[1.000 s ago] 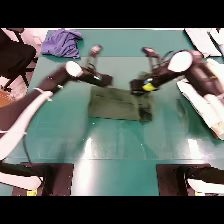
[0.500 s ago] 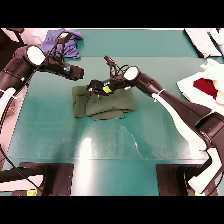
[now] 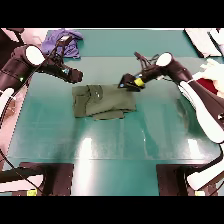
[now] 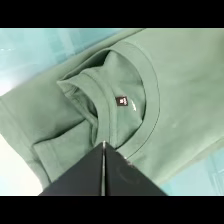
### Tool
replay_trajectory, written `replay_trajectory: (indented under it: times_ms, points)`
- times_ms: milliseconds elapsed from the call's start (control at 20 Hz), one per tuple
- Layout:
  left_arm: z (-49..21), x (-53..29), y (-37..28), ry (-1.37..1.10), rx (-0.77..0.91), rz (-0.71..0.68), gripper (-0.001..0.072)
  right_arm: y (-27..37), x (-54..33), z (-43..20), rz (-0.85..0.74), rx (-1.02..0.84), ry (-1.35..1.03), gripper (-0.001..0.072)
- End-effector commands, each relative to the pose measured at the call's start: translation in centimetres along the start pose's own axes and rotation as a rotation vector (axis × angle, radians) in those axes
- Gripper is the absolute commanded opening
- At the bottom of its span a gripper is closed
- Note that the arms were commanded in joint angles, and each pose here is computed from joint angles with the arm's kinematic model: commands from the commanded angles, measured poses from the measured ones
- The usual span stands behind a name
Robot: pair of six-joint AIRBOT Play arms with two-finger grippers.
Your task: Fold the shirts.
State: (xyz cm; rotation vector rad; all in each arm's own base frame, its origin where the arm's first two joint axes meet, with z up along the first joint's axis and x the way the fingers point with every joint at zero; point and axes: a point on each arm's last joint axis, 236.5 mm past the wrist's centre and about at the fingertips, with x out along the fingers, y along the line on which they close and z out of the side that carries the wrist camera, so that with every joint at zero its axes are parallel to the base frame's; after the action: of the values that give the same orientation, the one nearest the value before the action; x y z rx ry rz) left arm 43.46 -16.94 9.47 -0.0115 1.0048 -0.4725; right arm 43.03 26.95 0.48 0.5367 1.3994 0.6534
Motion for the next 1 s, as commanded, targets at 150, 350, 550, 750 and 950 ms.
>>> replay_trajectory:
  times_ms: [150,350,550,750,950]
  points:
    - [-0.6,0.0,-0.1,0.024,0.006,-0.004,0.0021,-7.0,-0.9,-2.1,0.109,0.130,0.020,0.0681]
    - [-0.5,0.0,-0.1,0.021,0.013,-0.003,0.0021,-7.4,1.1,-2.9,0.090,0.121,0.027,0.0681]
    - [-0.7,0.0,-0.1,0.030,0.013,-0.005,0.0021,-3.4,6.3,-3.3,0.191,0.091,0.084,0.0680]
    - [-1.1,-0.1,-0.2,0.045,0.012,-0.008,0.0021,2.1,10.2,-2.1,0.257,0.000,0.098,0.0123]
    - [-1.1,-0.1,-0.2,0.048,0.011,-0.009,0.0021,7.2,6.6,0.9,0.308,-0.091,0.042,0.0030]
